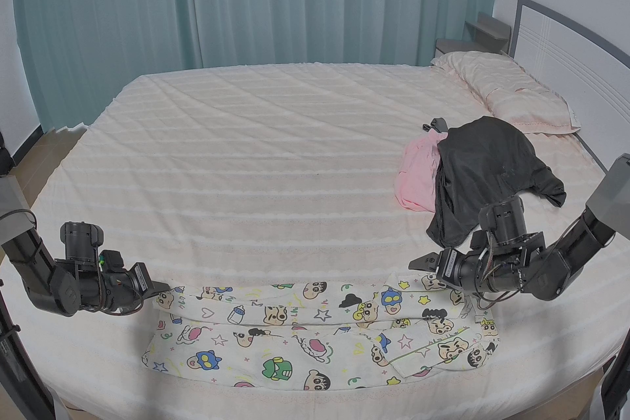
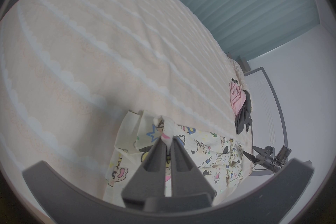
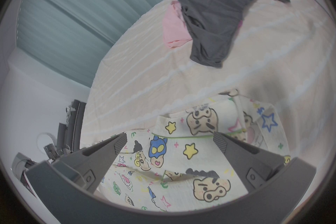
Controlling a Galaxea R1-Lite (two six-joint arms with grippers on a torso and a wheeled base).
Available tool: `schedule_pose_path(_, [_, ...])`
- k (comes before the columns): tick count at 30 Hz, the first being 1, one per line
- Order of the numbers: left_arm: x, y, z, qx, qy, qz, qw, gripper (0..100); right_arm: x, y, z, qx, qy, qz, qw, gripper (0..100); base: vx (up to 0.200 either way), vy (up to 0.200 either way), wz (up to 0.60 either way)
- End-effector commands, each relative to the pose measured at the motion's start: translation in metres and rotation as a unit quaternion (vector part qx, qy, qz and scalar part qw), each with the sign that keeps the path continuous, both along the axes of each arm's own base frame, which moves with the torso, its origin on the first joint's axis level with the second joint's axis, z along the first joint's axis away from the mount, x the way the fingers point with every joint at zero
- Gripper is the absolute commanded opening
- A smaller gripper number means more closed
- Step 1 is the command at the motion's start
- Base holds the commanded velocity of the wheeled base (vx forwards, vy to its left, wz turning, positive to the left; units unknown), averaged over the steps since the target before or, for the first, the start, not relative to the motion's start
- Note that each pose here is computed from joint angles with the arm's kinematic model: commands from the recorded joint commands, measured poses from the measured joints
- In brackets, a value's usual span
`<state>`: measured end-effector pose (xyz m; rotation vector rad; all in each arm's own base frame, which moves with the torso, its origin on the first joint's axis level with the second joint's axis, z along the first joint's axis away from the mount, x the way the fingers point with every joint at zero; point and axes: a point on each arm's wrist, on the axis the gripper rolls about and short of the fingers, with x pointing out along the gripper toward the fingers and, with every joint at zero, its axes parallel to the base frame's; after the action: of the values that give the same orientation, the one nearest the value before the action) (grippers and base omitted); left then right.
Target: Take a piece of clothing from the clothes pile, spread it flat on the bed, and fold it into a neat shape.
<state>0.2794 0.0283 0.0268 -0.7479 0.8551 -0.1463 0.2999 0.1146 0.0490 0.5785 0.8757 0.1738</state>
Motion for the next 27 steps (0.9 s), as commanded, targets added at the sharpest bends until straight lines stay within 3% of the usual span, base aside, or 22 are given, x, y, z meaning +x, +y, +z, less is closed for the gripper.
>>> schedule_pose_path(1, [0.007, 0.0, 0.017, 0.003, -0.037, -0.003, 0.9993, 0, 0.024, 0.022, -0.015, -0.044, 0.016, 0.033, 0.9984, 100, 0.0, 0.0, 0.0])
schedule_pose_path(8, [0.027, 0.001, 0.027, 0.006, -0.069, -0.007, 0.9975, 0, 0.041, 0.029, -0.054, -0.079, 0.056, 0.032, 0.9948, 100, 0.0, 0.0, 0.0])
schedule_pose_path(17, [0.047, -0.009, 0.04, -0.008, -0.11, -0.047, 0.9928, 0, 0.044, 0.028, -0.054, -0.073, 0.052, 0.025, 0.9957, 100, 0.0, 0.0, 0.0])
schedule_pose_path(27, [0.059, -0.009, 0.039, -0.006, -0.166, -0.052, 0.9847, 0, 0.047, 0.029, -0.052, -0.068, 0.032, 0.019, 0.997, 100, 0.0, 0.0, 0.0])
